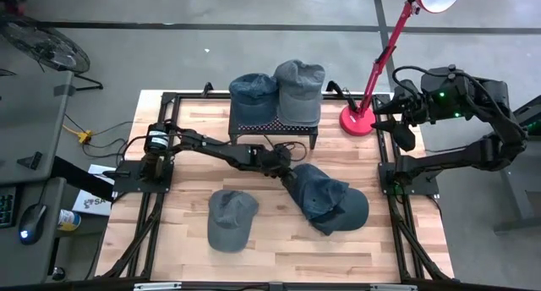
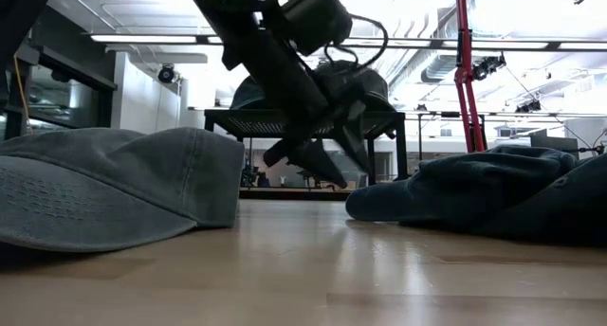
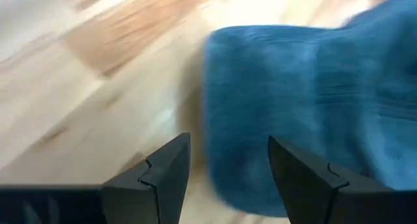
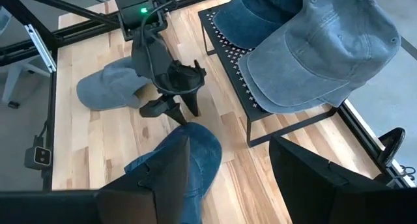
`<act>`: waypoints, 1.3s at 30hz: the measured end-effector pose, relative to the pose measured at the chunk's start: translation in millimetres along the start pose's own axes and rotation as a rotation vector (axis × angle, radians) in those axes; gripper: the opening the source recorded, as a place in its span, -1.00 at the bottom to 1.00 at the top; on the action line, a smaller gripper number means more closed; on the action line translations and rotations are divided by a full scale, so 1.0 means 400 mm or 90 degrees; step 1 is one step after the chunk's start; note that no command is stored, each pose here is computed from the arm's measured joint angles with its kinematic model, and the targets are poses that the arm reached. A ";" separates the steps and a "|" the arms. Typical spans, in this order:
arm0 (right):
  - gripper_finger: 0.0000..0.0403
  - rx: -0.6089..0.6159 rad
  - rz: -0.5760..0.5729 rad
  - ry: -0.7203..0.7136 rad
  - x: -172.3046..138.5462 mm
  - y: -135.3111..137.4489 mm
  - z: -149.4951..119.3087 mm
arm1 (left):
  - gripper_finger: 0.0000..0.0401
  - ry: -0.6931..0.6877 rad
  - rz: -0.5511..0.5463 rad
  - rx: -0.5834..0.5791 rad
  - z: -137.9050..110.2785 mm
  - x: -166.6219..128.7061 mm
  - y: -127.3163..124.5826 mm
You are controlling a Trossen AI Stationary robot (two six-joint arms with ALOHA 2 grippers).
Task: Pick & Place hat
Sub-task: Stack the top blue cap on the blue cap on the shelf
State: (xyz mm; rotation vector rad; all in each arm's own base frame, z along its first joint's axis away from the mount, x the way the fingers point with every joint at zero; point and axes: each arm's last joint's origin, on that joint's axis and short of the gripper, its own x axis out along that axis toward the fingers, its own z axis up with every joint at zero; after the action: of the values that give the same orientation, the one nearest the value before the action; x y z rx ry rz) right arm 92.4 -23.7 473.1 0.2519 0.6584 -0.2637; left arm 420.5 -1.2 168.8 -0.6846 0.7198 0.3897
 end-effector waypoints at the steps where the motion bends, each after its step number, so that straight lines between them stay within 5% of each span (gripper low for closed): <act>1: 0.01 0.001 0.000 0.000 0.000 0.000 0.000 | 0.00 0.002 -0.013 0.002 0.004 0.001 0.000; 25: 0.01 -0.001 0.017 0.030 0.037 0.014 0.017 | -0.04 0.093 -0.131 0.003 -0.023 0.052 -0.001; 39: 0.01 -0.007 0.039 0.036 0.037 0.029 0.014 | -0.95 0.120 -0.178 0.005 -0.023 0.048 -0.013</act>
State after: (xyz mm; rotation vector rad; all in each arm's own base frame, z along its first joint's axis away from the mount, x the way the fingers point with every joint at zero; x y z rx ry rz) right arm 110.5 -16.8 469.6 0.2687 0.7066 -0.1954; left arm 432.4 -9.6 152.3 -0.8100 0.7898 0.0670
